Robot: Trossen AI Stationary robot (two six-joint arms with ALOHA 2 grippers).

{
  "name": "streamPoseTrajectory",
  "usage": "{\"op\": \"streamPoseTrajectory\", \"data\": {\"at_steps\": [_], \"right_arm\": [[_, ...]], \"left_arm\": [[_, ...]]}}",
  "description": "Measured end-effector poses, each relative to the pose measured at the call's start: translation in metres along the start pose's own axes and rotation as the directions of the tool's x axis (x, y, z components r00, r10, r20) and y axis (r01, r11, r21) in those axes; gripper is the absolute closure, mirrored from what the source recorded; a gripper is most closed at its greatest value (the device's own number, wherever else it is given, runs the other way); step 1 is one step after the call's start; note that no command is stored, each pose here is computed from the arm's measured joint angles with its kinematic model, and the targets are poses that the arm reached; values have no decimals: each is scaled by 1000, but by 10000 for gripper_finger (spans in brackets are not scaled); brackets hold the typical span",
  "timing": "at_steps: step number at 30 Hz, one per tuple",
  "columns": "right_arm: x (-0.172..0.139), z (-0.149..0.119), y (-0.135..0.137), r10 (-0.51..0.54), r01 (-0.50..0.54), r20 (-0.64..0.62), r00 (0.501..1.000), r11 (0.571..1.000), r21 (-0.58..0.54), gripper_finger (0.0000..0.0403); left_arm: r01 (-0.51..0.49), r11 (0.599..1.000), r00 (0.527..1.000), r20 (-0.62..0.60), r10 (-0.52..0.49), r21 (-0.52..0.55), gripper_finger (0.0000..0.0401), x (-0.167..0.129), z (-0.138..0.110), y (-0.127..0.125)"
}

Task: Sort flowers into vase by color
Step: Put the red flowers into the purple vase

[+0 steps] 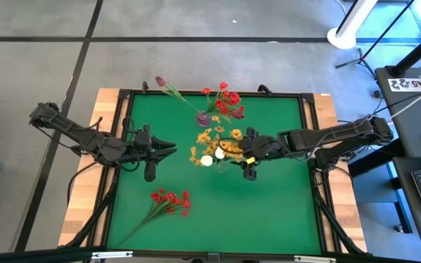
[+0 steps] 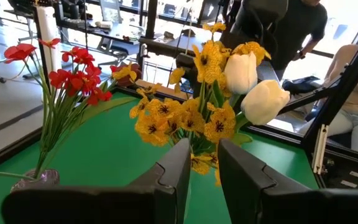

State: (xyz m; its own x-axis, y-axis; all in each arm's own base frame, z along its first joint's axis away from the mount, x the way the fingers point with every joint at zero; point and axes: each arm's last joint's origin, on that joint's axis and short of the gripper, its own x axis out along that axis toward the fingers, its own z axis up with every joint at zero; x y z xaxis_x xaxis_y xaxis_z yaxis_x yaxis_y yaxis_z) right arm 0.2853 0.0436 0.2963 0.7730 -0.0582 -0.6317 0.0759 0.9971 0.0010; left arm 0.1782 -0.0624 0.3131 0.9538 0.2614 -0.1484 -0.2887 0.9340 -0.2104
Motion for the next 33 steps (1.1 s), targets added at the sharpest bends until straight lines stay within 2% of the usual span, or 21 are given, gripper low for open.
{"op": "streamPoseTrajectory", "data": {"at_steps": [7,13,20,24,27,31,33], "right_arm": [[-17,0,-3,7,-7,11,1000,1000,22,157],[-53,-2,-3,105,-107,29,994,993,47,157],[-109,-16,3,21,-27,92,996,998,61,157],[-131,-25,10,-14,5,140,990,998,61,157],[-144,-31,12,-34,28,165,986,999,40,157],[-158,-32,11,-103,92,248,963,994,57,157],[-166,-34,8,-129,114,282,951,991,70,157]], "left_arm": [[-1,1000,1000,-3,1,0,323,0,0,0],[2,999,1000,-16,-2,-35,323,0,-2,0],[3,998,999,-35,-5,-58,323,0,-4,1],[40,996,981,-188,-54,-77,323,-2,-18,2],[1,994,944,-327,-36,-105,323,-9,-33,4],[-44,988,850,-526,-42,-149,323,-16,-56,1],[-51,983,810,-583,-63,-178,323,-17,-65,-6]]}}
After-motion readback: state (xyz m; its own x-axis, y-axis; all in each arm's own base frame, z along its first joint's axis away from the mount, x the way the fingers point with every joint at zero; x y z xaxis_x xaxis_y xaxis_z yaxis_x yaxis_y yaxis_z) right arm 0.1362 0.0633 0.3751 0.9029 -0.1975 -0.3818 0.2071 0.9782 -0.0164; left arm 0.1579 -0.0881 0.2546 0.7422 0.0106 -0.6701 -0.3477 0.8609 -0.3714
